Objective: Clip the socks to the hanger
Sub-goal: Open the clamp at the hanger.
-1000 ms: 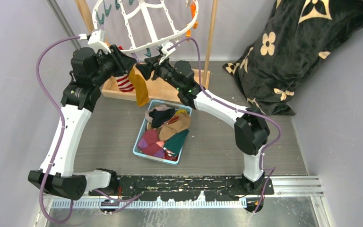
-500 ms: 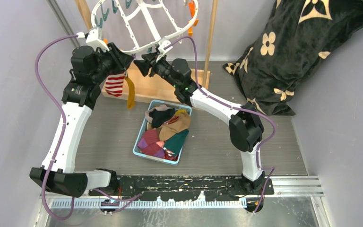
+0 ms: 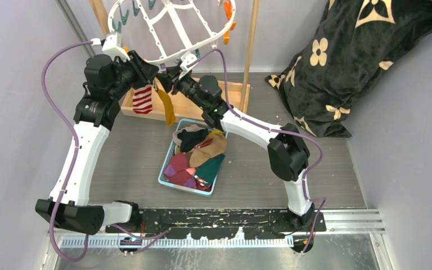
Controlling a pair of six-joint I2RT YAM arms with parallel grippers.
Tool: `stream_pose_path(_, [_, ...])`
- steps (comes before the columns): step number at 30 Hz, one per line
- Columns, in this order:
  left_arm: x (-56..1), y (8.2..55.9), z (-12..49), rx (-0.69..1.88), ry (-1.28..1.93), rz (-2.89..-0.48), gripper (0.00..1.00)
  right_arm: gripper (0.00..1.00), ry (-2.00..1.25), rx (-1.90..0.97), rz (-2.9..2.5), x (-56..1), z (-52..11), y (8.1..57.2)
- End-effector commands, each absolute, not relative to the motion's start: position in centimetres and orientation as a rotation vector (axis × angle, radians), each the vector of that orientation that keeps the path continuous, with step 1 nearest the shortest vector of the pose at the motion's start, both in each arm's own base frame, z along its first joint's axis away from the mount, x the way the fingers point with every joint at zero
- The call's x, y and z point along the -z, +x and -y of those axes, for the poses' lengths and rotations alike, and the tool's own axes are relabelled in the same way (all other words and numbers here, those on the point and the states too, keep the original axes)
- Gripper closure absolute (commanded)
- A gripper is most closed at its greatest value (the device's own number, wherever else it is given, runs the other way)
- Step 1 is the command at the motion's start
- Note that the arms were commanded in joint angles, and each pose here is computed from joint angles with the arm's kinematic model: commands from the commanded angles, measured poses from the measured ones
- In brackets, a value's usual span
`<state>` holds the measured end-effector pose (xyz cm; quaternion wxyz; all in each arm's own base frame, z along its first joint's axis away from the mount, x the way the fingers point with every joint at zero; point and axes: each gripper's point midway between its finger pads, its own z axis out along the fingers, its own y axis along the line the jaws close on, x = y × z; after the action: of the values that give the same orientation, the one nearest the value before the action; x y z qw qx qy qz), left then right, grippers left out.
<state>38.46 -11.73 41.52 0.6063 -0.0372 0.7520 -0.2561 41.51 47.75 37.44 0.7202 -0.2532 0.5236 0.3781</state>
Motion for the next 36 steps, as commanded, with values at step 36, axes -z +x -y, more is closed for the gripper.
stream_pose_path(36, [-52.4, 30.6, 16.4, 0.982, 0.175, -1.455, 0.45, 0.99, -0.517, -1.037, -0.939, -49.3, -46.1, 30.1])
